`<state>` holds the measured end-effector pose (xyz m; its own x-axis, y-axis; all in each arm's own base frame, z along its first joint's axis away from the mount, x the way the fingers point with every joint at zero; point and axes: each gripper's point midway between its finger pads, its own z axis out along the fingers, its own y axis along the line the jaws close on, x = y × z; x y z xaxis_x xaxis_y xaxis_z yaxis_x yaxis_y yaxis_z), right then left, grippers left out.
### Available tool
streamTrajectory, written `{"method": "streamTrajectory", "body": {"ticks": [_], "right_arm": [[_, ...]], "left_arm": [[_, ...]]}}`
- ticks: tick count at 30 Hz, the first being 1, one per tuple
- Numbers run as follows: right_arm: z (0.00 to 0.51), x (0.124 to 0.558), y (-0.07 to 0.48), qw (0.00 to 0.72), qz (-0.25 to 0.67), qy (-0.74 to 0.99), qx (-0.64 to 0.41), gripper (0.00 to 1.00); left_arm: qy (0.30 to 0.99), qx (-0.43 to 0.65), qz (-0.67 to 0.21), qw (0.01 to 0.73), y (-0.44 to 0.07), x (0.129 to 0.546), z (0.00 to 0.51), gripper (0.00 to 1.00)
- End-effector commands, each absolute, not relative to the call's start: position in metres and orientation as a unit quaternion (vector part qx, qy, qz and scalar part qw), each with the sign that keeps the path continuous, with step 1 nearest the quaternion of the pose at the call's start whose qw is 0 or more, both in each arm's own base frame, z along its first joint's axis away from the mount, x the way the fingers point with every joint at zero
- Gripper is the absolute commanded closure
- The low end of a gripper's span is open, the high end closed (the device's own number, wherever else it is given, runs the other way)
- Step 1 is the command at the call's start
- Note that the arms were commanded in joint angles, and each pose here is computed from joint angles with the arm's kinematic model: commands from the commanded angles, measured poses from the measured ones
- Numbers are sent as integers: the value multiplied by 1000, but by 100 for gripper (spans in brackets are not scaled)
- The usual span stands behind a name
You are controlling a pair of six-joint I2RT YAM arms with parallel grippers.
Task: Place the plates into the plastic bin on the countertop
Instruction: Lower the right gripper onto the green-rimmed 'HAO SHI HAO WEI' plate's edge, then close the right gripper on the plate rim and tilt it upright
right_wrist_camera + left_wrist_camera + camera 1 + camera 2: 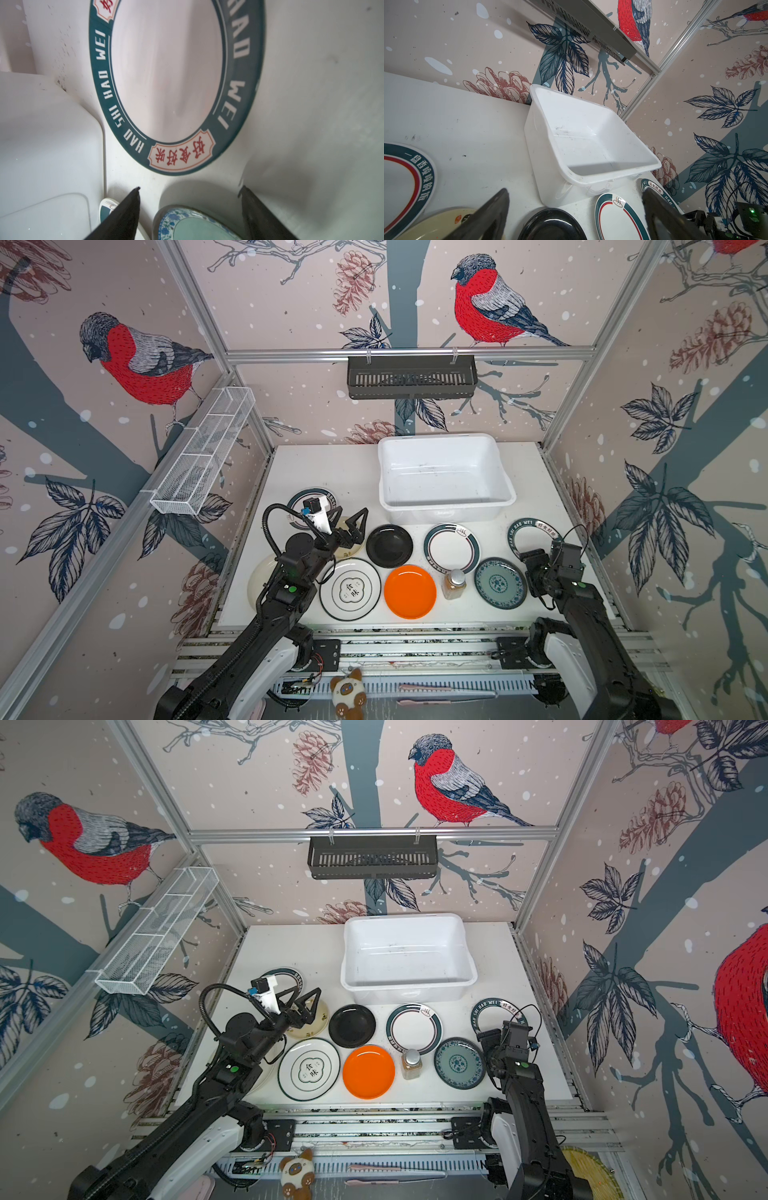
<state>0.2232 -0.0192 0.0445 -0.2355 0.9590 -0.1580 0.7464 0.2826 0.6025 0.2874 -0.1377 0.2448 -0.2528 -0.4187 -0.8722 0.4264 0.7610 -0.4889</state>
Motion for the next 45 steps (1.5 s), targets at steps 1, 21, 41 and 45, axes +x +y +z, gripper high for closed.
{"method": "streamTrajectory", "body": {"ticks": [1, 21, 41, 45], "right_arm": [[44, 224, -28, 266, 192, 742, 585, 28], [44, 228, -50, 264, 118, 755, 588, 43], [31, 231, -56, 284, 118, 744, 593, 54], [25, 230, -56, 291, 125, 734, 601, 55]], "left_arm": [[690, 6, -358, 629, -139, 287, 261, 1], [704, 4, -345, 621, -139, 292, 253, 1], [710, -3, -342, 615, -138, 295, 247, 1], [710, 2, -347, 612, -141, 295, 249, 1]]}}
